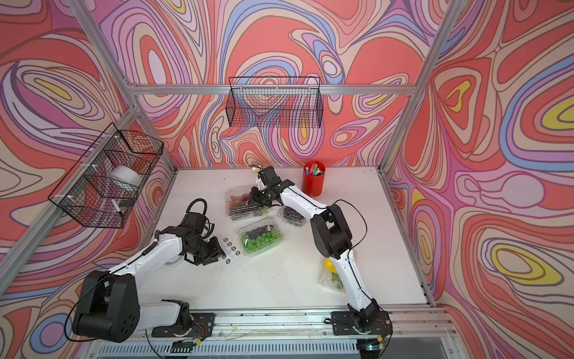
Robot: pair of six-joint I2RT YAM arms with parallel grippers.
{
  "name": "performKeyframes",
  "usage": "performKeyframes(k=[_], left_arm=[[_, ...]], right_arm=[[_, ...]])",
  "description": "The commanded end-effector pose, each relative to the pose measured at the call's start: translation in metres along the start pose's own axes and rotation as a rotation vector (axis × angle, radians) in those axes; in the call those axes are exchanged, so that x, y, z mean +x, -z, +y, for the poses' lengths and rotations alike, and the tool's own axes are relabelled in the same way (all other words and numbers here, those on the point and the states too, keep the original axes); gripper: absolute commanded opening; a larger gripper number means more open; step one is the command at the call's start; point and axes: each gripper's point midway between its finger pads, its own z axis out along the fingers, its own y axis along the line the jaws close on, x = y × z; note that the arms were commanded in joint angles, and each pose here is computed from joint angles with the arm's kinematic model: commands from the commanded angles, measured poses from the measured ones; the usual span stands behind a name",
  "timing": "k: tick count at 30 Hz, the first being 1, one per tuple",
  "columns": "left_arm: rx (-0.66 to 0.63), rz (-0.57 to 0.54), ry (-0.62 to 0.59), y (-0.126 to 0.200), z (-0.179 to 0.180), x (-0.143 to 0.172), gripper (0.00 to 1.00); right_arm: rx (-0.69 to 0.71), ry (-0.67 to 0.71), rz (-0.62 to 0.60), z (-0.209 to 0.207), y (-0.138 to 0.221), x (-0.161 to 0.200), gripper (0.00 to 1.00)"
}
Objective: Label fruit boxes
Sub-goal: Place the label sticker at the center of the board, then stick the label on the fruit box.
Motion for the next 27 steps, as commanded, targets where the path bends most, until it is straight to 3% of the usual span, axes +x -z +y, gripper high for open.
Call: performKeyframes(k=[1,7,14,27], left_arm=[[-0.079,-0.039,-0.028,0.024,0.007,-0.006,0.41],[0.053,-0.191,-0.098,0.062,-0.036,-0.039,0.25],[0.233,-0.304,-0.167,0.079,-0.095,-0.086,0.11],[0.395,-0.298,-0.215,0.063,-0.162,-0.145,0.00]], right_arm=[[0.001,-0.010,-0.002,0.000,-0.005,-0.003,0.00],[0.007,-0.028,0.009,-0.002,-0.009,-0.003,0.00],[0.016,-0.052,0.010,-0.005,-0.013,-0.004,0.00],[0.070,-0.088,0.040,-0.017,-0.018,0.002,0.00]])
